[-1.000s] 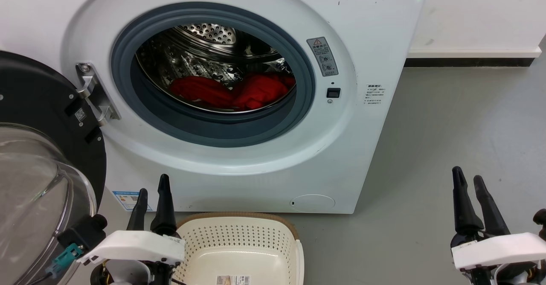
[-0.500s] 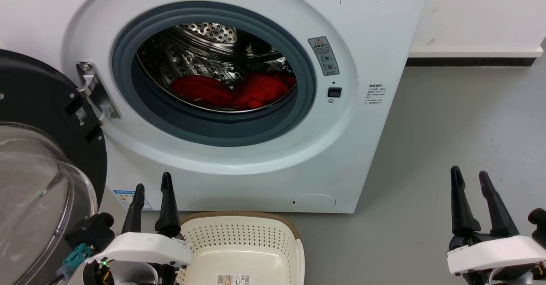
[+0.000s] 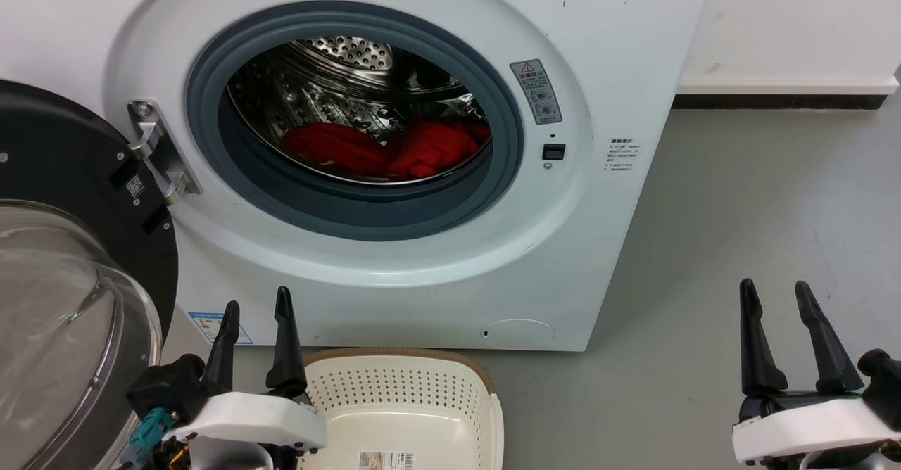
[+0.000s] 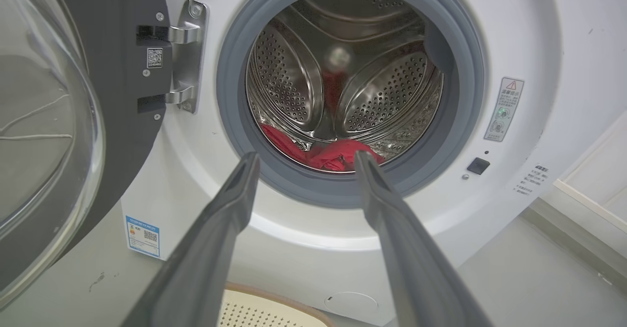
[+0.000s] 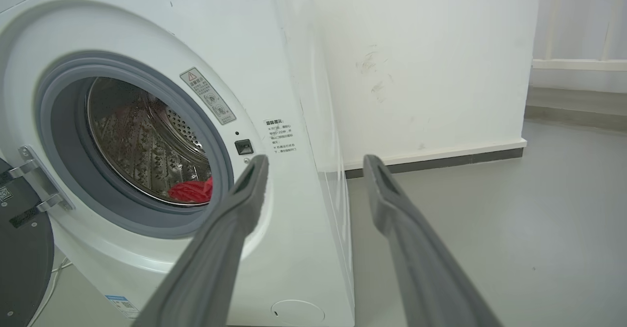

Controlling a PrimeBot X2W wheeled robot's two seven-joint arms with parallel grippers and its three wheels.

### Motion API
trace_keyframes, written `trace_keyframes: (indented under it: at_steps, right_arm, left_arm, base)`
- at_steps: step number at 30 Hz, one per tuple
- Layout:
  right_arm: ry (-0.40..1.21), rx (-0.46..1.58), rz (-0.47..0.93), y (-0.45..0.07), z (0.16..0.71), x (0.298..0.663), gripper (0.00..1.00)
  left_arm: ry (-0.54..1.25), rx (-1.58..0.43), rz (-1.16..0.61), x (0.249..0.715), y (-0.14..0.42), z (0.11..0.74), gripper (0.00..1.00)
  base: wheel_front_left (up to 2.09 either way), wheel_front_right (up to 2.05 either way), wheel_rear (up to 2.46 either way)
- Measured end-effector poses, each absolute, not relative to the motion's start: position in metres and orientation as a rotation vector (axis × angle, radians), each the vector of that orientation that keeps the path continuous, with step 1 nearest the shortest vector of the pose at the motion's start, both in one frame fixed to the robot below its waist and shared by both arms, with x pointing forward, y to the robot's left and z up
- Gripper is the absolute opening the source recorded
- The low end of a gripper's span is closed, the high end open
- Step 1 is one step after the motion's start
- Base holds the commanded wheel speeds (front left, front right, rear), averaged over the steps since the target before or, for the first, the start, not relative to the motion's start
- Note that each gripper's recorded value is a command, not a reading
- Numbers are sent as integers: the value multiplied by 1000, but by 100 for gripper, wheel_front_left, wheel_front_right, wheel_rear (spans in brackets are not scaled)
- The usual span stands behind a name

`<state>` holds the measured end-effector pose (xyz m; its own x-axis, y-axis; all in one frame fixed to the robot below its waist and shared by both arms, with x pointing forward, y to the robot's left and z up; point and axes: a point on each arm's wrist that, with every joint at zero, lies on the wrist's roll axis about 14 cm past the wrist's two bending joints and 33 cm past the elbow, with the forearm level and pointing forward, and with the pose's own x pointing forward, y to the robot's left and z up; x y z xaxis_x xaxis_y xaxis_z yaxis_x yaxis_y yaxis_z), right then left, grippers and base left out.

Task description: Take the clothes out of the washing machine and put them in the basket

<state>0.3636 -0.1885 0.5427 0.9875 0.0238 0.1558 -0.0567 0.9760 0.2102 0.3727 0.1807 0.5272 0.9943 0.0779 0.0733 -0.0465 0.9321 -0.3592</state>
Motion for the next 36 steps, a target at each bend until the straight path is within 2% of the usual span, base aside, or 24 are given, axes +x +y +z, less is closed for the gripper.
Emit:
trace_keyframes:
  at_steps: [36]
  right_arm:
    - [-195,-119,85,-178,547,356,100]
  left_arm:
    - [-145,-69,58,364,178,530,100]
  base:
    - [0,0,0]
